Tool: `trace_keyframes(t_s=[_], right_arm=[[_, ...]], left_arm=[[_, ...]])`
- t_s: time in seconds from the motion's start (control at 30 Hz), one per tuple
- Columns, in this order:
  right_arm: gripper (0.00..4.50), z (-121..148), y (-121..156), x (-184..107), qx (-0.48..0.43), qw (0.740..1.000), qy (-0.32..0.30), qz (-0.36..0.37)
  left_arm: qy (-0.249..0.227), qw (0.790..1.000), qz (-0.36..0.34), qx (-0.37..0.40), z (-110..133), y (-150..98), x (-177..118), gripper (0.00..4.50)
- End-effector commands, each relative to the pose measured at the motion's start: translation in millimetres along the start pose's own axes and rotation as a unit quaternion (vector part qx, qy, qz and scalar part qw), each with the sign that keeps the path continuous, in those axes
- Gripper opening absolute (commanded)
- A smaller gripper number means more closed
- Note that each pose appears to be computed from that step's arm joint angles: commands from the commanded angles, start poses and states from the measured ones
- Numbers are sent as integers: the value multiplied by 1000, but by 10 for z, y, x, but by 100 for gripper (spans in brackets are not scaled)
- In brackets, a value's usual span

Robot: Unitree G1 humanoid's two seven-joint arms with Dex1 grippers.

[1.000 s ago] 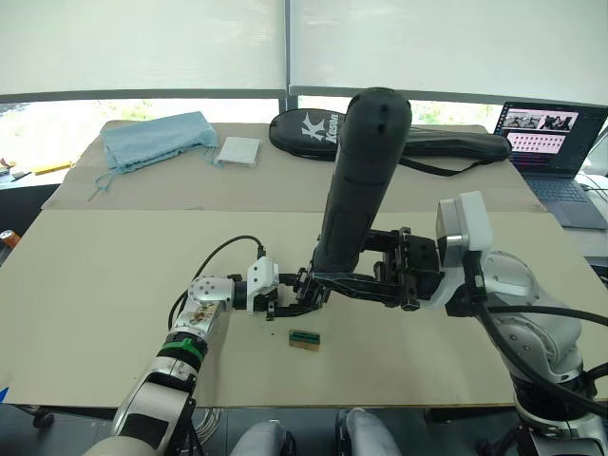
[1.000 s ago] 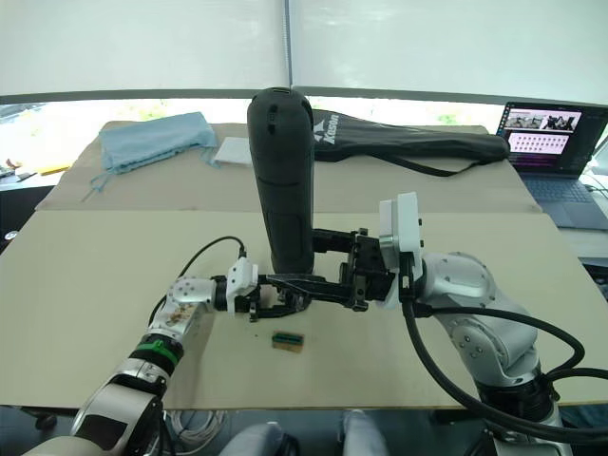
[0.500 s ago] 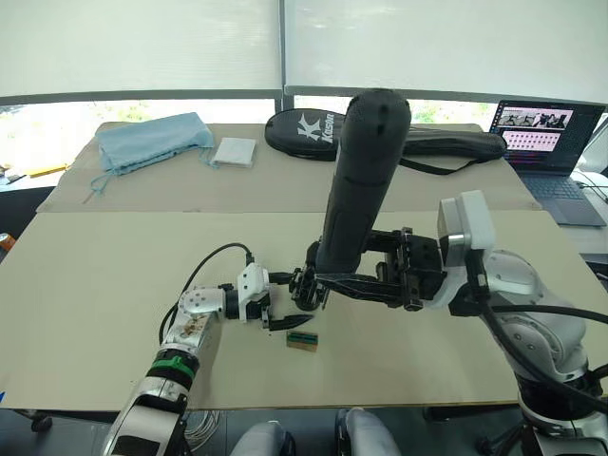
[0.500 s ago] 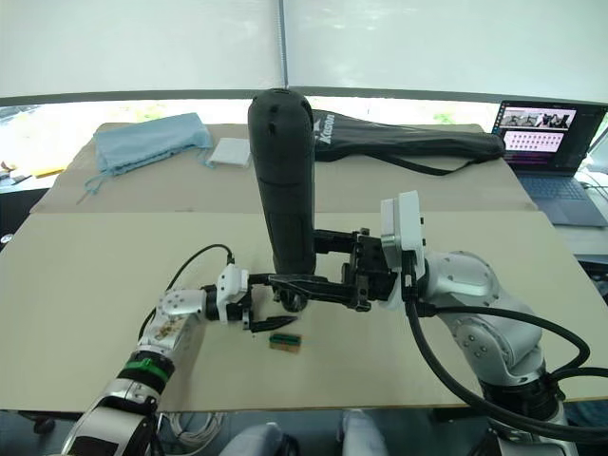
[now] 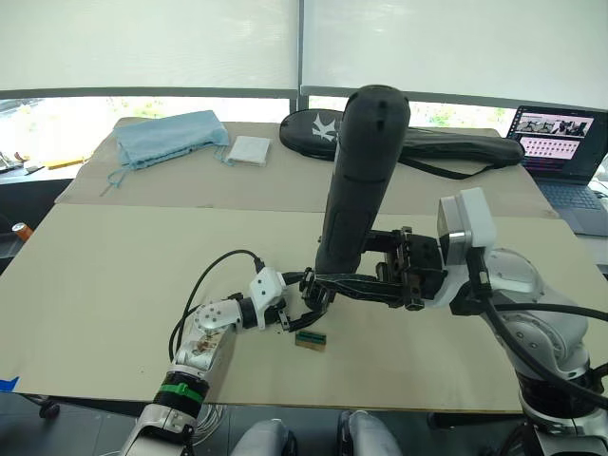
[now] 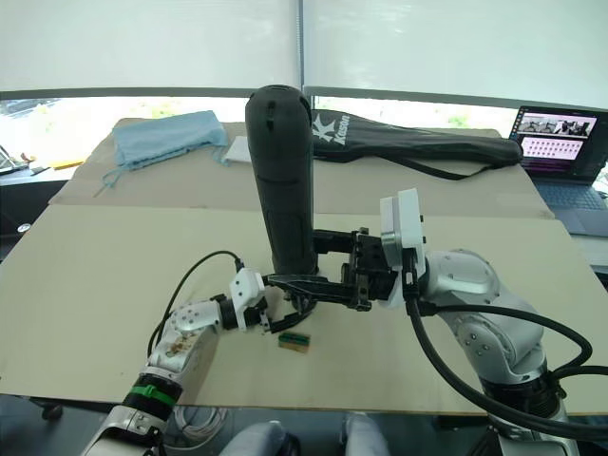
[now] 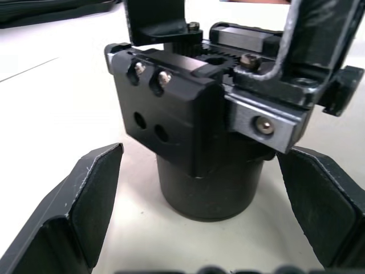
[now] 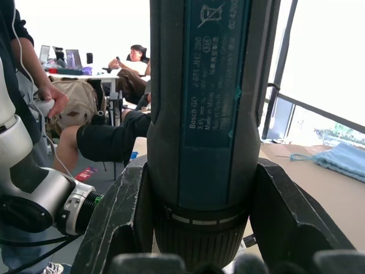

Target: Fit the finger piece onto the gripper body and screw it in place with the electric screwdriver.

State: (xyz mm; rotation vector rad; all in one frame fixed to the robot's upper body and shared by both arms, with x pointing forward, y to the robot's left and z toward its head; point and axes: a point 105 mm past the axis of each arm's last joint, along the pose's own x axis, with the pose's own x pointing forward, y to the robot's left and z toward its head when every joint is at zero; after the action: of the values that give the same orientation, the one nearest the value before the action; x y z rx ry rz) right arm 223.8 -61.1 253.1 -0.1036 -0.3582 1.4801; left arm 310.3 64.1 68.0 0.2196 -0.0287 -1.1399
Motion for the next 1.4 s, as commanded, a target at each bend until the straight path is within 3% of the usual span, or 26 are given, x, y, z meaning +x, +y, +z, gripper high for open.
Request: trace_keyframes(t_s=[0.03,0.63,0.87,0.93,1.07,1.4], right_arm=[[192,181,33,18,-31,999,-22,11],[192,187,19,-19,-38,999,-18,-2],[192,174,35,-46,-36,999,-15,-2],[192,175,35,-48,-36,999,-15,-2],[192,182,32,-55,-39,999,-13,0],[192,313,-23,55,-36,998,-38,22]], left_arm=[[34,999,-25,-21,-184,-168,57,449],[25,999,-38,-16,-86,-231,221,449],[51,998,-27,-23,-231,-242,135,449],[55,998,-31,-23,-253,-259,127,393],[62,997,-31,-27,-298,-281,128,231],[72,996,-33,-38,-386,-251,126,231]])
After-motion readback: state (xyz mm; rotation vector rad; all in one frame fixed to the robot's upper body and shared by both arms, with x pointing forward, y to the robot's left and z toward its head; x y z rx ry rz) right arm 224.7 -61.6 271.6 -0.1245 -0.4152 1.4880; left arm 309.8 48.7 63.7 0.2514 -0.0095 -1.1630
